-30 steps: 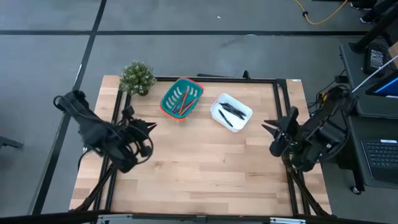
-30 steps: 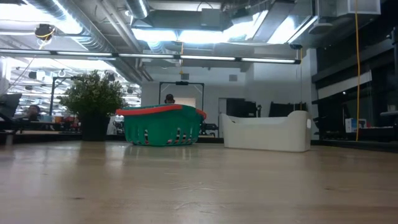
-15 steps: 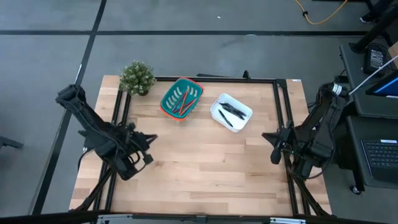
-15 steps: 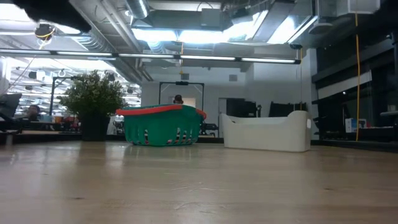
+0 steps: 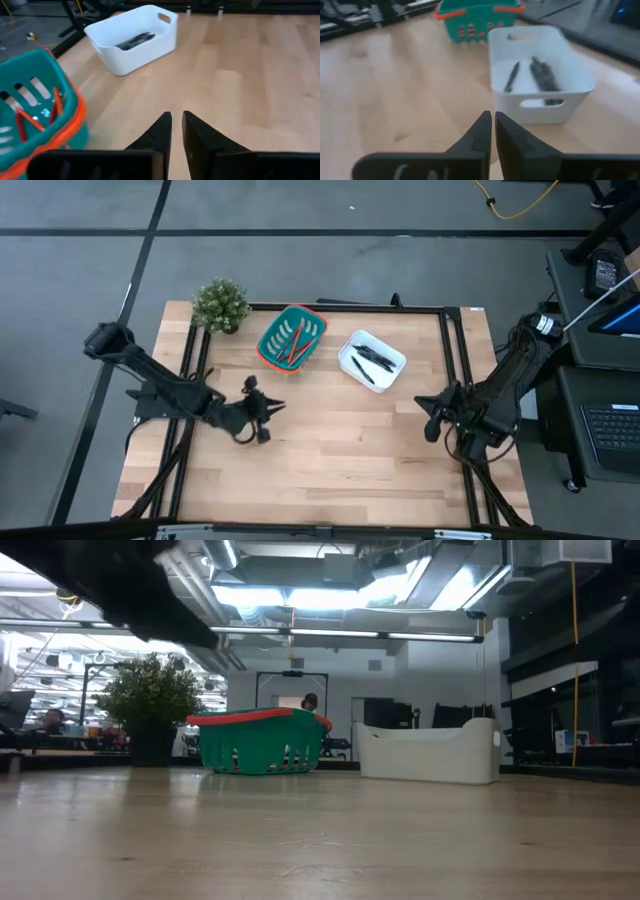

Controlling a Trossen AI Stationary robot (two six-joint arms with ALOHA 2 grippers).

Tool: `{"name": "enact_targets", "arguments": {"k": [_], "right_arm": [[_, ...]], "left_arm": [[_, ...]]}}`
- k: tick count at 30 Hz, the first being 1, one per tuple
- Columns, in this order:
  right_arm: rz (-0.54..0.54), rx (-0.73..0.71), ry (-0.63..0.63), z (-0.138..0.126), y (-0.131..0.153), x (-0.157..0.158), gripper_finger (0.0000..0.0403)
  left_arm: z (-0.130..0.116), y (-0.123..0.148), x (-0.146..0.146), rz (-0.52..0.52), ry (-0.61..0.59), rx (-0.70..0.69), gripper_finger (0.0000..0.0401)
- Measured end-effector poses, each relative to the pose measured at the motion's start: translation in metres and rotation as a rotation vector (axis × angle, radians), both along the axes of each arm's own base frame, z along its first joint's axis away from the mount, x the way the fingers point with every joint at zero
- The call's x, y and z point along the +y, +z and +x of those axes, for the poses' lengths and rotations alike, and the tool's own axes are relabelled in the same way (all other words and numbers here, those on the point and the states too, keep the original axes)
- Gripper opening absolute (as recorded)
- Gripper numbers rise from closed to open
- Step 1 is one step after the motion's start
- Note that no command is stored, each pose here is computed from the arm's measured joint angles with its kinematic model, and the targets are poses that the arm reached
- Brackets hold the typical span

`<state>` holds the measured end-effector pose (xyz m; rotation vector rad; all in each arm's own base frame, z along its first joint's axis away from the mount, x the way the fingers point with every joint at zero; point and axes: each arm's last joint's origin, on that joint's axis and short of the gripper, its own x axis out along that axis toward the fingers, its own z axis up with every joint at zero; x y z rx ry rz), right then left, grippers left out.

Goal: Sort pens & pencils
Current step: Return to Home Position

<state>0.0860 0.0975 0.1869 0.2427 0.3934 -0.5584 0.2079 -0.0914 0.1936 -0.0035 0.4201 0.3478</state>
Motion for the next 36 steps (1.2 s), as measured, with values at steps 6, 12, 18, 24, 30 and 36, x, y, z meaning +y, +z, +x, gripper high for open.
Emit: {"name": "enact_targets", "arguments": {"k": [6, 12, 18, 24, 30, 36], "right_arm": [[-0.106, -0.015, -0.050, 0.001, 0.027, -0.019, 0.0029], [-0.126, -0.072, -0.031, -0.016, 0.049, -0.043, 0.0030], [-0.073, -0.147, 0.008, -0.034, 0.042, -0.065, 0.0030], [-0.041, -0.211, 0.038, -0.039, 0.046, -0.072, 0.0030], [-0.051, -0.213, 0.042, -0.039, 0.045, -0.071, 0.0030], [-0.050, -0.217, 0.039, -0.037, 0.036, -0.069, 0.0030]], "left_arm": [[0.012, -0.002, 0.030, 0.046, 0.018, 0.035, 0.0026], [0.012, -0.008, 0.051, 0.079, 0.053, 0.067, 0.0015], [-0.016, -0.031, 0.071, 0.052, 0.050, -0.109, 0.0004], [-0.043, -0.044, 0.089, 0.070, 0.108, -0.131, 0.0003], [-0.064, -0.069, 0.111, 0.009, 0.158, -0.082, 0.0013], [-0.065, -0.069, 0.123, -0.023, 0.080, -0.090, 0.0008]]}}
